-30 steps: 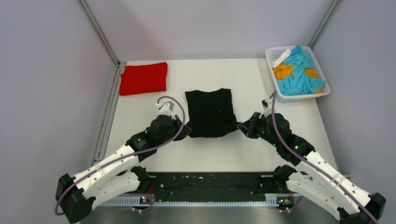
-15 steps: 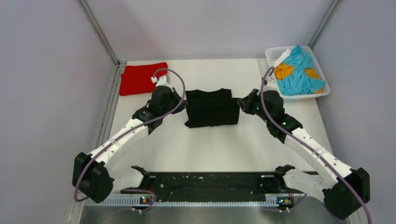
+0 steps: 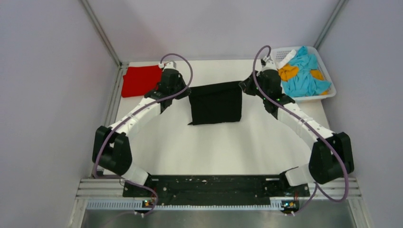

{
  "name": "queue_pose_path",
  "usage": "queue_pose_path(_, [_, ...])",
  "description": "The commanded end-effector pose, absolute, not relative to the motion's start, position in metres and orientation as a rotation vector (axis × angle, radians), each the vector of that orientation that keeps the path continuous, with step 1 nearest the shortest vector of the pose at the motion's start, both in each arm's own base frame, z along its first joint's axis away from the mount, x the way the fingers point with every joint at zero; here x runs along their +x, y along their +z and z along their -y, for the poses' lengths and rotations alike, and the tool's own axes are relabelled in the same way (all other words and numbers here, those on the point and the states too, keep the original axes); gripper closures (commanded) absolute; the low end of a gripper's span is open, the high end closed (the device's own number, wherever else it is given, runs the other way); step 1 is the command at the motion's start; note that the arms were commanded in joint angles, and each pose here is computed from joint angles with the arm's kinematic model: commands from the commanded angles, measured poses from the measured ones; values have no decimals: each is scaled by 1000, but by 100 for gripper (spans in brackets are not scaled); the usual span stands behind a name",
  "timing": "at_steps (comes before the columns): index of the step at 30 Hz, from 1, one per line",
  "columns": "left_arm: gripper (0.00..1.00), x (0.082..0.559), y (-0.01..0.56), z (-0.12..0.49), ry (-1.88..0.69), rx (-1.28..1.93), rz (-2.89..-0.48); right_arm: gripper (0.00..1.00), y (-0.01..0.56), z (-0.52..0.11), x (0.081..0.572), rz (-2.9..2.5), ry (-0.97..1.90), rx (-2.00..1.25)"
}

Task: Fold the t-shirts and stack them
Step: Fold the long partially folded tshirt into a neat square, then smooth out wrinkles on the folded tshirt

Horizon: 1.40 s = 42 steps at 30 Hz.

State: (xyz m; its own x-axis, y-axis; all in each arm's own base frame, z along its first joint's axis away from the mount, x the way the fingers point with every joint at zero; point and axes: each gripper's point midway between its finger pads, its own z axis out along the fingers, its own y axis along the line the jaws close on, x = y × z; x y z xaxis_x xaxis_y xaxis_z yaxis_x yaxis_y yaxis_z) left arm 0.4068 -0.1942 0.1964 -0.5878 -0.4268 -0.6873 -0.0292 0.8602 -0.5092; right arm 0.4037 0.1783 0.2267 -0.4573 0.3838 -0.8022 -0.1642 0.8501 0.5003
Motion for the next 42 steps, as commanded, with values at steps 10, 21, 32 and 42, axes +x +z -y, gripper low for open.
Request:
queue_pose_path(10, [100, 477, 137, 161, -437, -436, -2255, 100, 174, -184, 502, -1993, 674, 193])
queue_pose_path(21, [35, 522, 123, 157, -449, -456, -2290, 49, 136, -191, 556, -2111, 589, 92])
queue_pose_path(32, [1, 466, 178, 221, -911, -235, -2216, 1, 185, -246, 437, -2040, 1163, -148])
queue_pose_path(42, [1, 484, 104, 242, -916, -232, -2380, 1, 130, -276, 406, -2132, 1346, -180])
